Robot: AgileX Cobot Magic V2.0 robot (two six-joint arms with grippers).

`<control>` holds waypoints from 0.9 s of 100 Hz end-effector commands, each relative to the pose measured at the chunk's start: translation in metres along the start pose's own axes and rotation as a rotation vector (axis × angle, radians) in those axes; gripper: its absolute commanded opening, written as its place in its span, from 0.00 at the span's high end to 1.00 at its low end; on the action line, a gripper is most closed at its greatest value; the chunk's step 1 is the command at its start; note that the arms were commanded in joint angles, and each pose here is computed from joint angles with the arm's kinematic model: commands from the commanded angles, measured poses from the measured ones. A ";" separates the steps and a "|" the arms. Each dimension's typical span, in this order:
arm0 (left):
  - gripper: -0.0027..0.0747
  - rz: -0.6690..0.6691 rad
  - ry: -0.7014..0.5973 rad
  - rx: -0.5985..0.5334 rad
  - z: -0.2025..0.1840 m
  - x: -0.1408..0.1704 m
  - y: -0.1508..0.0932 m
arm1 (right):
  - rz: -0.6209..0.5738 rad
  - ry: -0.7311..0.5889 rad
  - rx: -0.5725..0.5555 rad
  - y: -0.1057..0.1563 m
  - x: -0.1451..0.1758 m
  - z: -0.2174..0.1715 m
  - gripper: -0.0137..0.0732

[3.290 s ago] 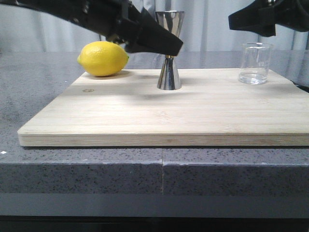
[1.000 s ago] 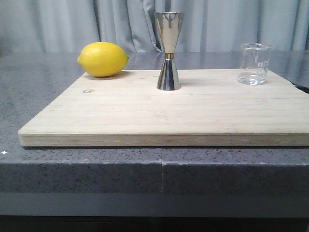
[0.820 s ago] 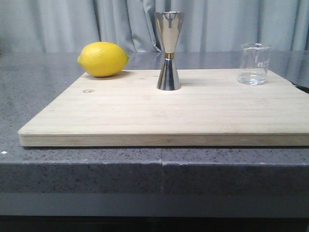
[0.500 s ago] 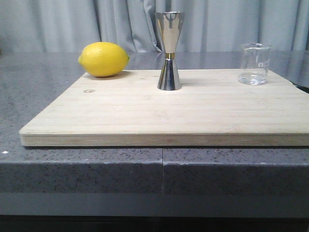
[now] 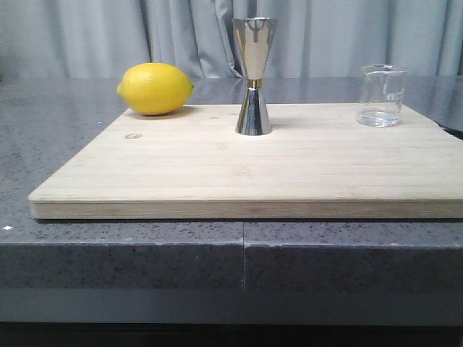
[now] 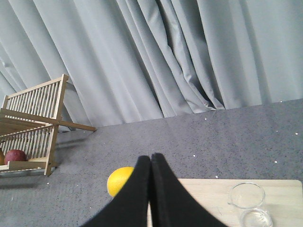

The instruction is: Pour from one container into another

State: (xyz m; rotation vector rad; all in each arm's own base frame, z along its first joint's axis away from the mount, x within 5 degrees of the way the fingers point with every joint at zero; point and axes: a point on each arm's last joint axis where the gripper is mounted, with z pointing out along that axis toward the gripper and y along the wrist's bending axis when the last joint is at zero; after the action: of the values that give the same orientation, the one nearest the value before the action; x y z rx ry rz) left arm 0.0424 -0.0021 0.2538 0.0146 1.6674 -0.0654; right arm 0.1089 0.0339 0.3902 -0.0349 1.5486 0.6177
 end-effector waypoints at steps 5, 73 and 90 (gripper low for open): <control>0.99 -0.013 -0.182 0.008 0.005 0.014 0.000 | -0.036 -0.034 0.035 -0.001 -0.008 -0.001 0.92; 0.99 -0.066 -0.227 0.005 0.016 0.043 0.002 | -0.036 -0.032 0.033 -0.001 -0.008 -0.001 0.92; 0.99 -0.066 -0.227 0.005 0.016 0.043 0.002 | -0.036 -0.032 0.033 -0.001 -0.008 -0.001 0.92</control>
State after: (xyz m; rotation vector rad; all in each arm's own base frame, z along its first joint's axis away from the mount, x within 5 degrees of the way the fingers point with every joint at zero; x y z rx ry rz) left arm 0.0560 -0.0035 0.2081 -0.0217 1.5223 -0.1172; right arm 0.1091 0.0339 0.3896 -0.0360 1.5500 0.6162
